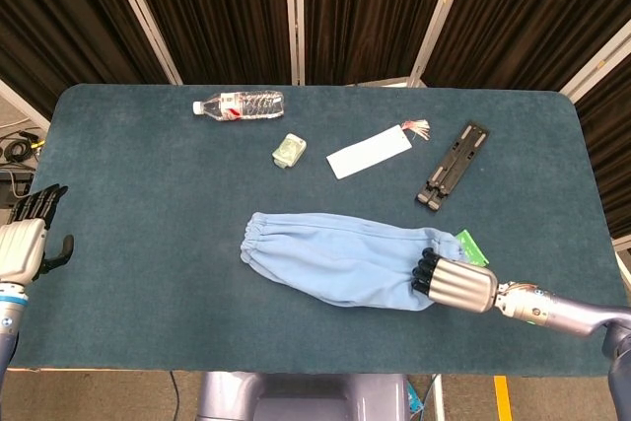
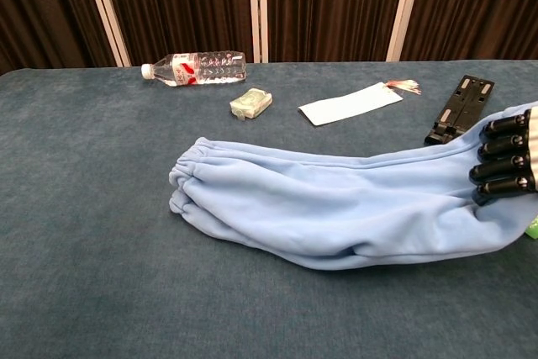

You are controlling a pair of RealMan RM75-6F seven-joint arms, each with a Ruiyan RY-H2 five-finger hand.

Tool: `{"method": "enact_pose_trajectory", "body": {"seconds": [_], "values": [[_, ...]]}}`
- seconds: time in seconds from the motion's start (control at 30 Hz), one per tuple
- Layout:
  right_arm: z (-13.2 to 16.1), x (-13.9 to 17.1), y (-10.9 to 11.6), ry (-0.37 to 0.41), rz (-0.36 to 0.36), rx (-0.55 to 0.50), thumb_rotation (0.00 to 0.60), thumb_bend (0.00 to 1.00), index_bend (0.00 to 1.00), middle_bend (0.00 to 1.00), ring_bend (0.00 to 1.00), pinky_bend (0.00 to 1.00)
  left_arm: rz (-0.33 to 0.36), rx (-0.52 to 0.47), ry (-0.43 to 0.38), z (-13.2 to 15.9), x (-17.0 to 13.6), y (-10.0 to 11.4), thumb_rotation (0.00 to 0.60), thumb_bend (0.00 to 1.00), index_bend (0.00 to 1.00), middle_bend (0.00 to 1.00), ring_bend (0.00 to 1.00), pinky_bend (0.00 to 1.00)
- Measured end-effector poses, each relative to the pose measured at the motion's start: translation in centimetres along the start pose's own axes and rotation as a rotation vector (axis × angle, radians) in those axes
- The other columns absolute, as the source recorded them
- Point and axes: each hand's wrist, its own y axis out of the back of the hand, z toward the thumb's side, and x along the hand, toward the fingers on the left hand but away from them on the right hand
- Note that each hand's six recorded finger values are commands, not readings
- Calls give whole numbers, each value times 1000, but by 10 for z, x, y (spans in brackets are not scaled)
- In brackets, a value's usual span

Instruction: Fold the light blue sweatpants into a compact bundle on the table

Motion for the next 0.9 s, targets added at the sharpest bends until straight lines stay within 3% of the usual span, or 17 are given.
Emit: {"method": "enact_pose_trajectory", "body": {"seconds": [0.2, 0.63, 0.9], "values": [[6, -33, 17, 24, -65, 3, 600, 785, 545, 499, 470, 420, -3, -1, -4, 2, 0, -1, 600, 575, 0, 0, 0, 0], [-1, -176, 62, 88, -126, 122, 600, 753, 544, 499, 470, 421, -10, -35, 19, -8, 2, 3, 600, 575, 0, 0, 0, 0], [14, -237, 71, 96, -133, 150, 600, 736, 517, 485, 467, 420, -15, -49, 29, -15, 2, 6, 600, 574, 0, 0, 0, 0]]}}
